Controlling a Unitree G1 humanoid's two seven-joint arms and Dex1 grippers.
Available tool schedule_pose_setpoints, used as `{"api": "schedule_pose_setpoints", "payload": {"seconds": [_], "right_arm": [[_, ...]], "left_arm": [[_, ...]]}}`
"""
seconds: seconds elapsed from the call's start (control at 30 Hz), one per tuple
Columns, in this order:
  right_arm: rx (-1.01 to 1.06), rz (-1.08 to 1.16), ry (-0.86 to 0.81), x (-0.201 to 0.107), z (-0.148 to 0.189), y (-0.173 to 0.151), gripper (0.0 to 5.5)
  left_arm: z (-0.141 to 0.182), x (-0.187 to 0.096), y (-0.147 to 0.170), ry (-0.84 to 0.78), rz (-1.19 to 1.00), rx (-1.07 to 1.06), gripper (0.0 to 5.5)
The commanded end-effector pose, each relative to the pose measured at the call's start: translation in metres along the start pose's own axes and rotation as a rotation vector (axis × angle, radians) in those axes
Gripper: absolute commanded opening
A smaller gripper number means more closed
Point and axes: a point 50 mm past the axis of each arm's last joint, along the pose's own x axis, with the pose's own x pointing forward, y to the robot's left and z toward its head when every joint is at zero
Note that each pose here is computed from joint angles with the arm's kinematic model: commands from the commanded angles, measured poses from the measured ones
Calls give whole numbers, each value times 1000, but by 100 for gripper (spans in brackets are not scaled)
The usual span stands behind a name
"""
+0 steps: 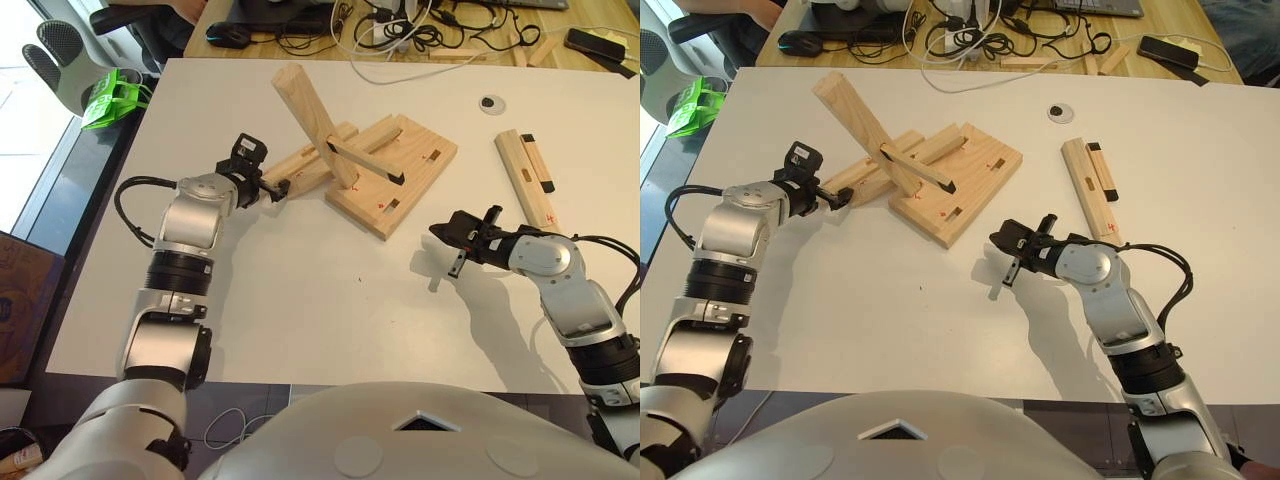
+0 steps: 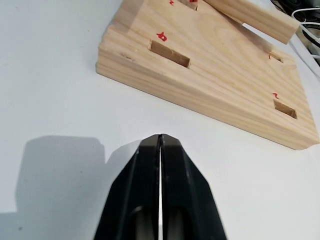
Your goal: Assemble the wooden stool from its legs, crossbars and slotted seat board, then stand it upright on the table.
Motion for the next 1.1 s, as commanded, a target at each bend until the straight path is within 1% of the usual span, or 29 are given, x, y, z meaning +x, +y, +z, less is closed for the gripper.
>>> {"api": "schedule_pose_setpoints", "payload": {"seconds": [0.03,0.17,0.2,0.27,0.37,0.47,0.6,0.67,0.8,0.9,1.0,1.07,1.1], "right_arm": [[-11,2,-14,-1,5,-2,0],[-10,2,-19,-2,6,-2,0],[-12,4,-20,-1,6,-2,0],[-14,8,-21,-1,6,-2,0],[-15,10,-19,-1,5,-2,0],[-17,11,-21,0,6,-2,0],[-22,12,-20,0,6,-2,0],[-23,11,-18,-1,5,-2,0],[-22,9,-21,-1,6,-2,0],[-21,13,-22,-1,6,-2,0],[-21,15,-24,0,6,-1,0],[-20,16,-26,1,6,-1,0],[-19,18,-29,1,7,-1,0]], "left_arm": [[-28,7,-3,138,14,-96,473],[-35,6,4,163,36,20,473],[-36,5,7,148,39,48,473],[-33,2,12,98,43,37,473],[-27,-1,18,25,9,-137,473],[-29,-1,21,36,13,-221,473],[-28,3,18,44,-52,-447,473],[-27,4,17,47,-78,-471,473],[-31,5,16,83,-110,-455,473],[-33,0,5,123,-202,-371,473],[-30,-12,-9,129,-301,-277,473],[-28,-17,-6,115,-285,-225,473],[-26,-17,0,100,-243,-201,473]]}}
